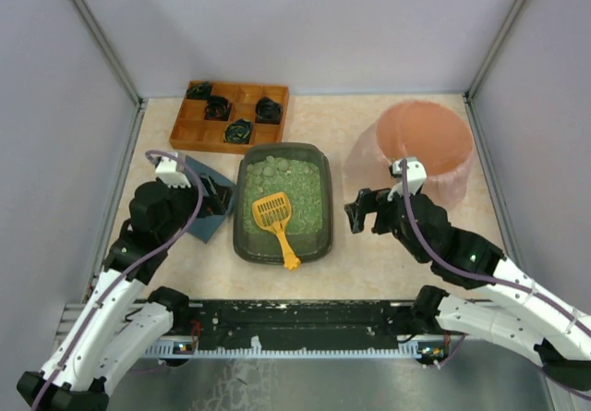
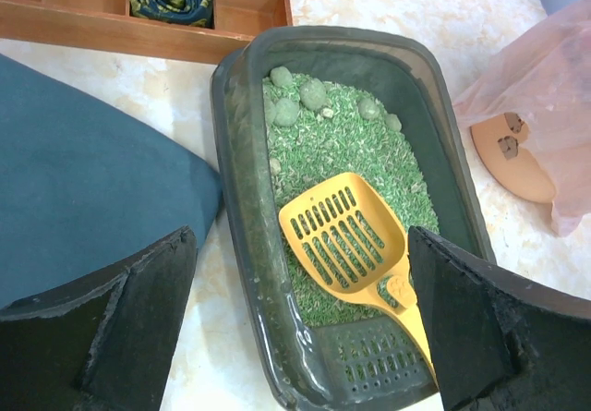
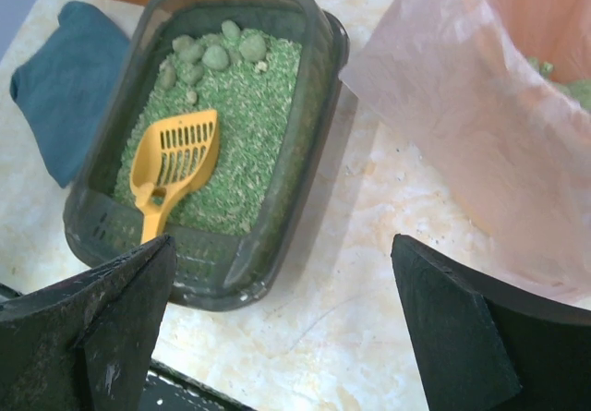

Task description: Clean the litter box

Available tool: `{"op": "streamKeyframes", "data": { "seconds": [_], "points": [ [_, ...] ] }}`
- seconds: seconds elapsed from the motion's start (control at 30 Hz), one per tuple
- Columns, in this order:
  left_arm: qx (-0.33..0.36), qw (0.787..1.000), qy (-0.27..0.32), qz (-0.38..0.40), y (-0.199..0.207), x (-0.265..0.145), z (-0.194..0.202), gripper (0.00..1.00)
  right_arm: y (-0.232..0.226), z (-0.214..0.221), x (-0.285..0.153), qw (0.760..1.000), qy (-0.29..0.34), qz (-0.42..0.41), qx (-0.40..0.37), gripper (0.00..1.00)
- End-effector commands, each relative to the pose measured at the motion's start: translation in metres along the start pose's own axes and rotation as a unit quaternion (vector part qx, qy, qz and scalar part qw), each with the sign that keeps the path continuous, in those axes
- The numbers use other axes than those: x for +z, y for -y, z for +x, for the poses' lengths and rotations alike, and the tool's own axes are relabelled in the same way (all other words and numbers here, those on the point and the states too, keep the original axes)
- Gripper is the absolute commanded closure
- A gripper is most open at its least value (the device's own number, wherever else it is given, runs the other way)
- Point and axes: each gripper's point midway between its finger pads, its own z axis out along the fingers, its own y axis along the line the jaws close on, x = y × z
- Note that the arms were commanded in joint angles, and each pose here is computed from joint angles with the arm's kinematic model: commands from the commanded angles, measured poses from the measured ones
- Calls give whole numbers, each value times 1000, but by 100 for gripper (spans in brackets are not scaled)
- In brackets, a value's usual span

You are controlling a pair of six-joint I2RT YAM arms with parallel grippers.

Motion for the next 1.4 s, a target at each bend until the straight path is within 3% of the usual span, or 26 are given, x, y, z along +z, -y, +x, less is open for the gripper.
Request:
{"op": "streamKeyframes", "data": {
  "seconds": [0.0, 0.5, 1.37],
  "points": [
    [11, 1000, -8, 4, 1, -13, 0, 0, 6, 1, -6, 1000, 25, -12, -1, 2],
    [29, 999, 30, -14, -9, -33, -9, 0, 43, 14, -22, 996, 90, 8, -15, 2],
    [14, 1000, -19, -5, -7, -15, 13, 0, 49, 22, -16, 997, 62, 39, -21, 2]
  ]
}}
